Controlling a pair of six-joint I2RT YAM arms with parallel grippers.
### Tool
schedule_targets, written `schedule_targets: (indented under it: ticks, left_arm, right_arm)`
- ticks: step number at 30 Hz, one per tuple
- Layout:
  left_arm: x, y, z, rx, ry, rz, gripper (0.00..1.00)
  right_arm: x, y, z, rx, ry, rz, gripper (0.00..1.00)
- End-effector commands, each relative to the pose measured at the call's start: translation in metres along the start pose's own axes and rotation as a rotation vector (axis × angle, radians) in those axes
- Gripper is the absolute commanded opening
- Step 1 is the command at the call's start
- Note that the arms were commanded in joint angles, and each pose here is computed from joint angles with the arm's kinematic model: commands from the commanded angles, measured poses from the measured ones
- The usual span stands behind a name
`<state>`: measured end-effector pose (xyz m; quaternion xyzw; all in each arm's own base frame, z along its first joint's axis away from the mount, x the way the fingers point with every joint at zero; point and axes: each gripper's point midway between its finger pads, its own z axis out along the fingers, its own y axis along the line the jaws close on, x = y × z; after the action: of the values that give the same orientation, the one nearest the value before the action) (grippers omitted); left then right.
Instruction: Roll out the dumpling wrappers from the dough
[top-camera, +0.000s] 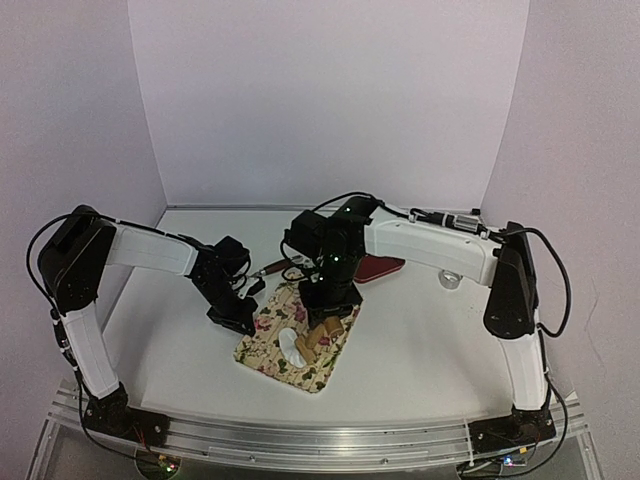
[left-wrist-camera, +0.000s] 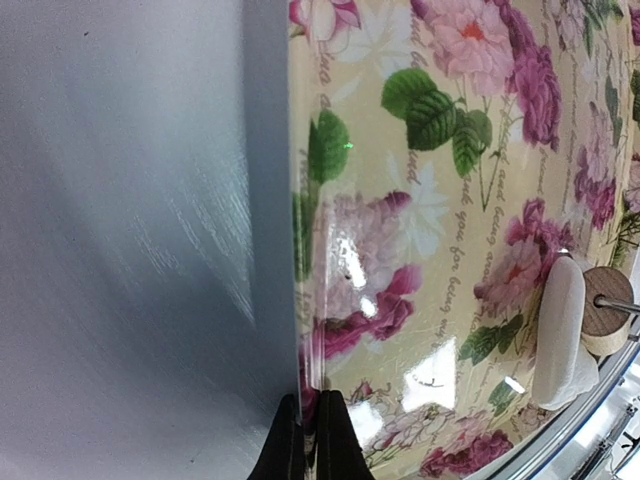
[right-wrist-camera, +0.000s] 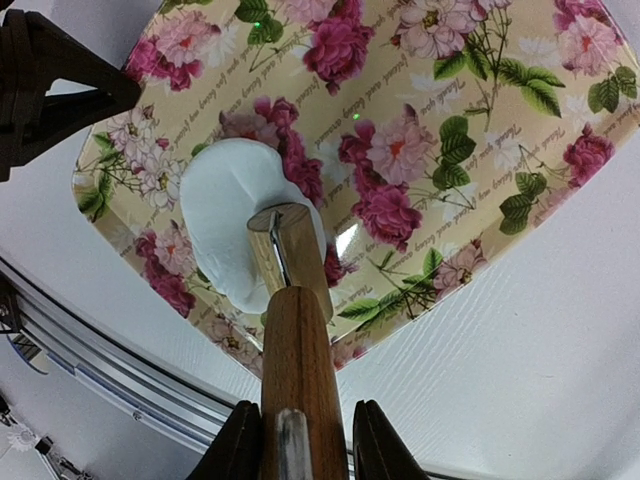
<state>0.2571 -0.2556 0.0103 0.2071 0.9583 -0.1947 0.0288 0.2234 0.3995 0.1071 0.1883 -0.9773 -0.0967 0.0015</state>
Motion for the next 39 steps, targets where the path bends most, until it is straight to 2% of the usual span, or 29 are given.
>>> schedule_targets:
  ticks: [1,13,39]
  left_arm:
    - [0.024,0.035,0.017,-0.159,0.069,-0.033,0.0]
    - [0.025,0.041,0.018,-0.185,0.07,-0.051,0.0]
    - [0.019,0.041,0.017,-0.192,0.062,-0.056,0.0]
  right_arm:
    - [0.062,-0.088,0.043,0.348,0.318,0.097,0.0]
    - [0.069,-0.12,0.036,0.383,0.344,0.137,0.0]
    - [0.069,-0.134,0.03,0.401,0.34,0.155,0.0]
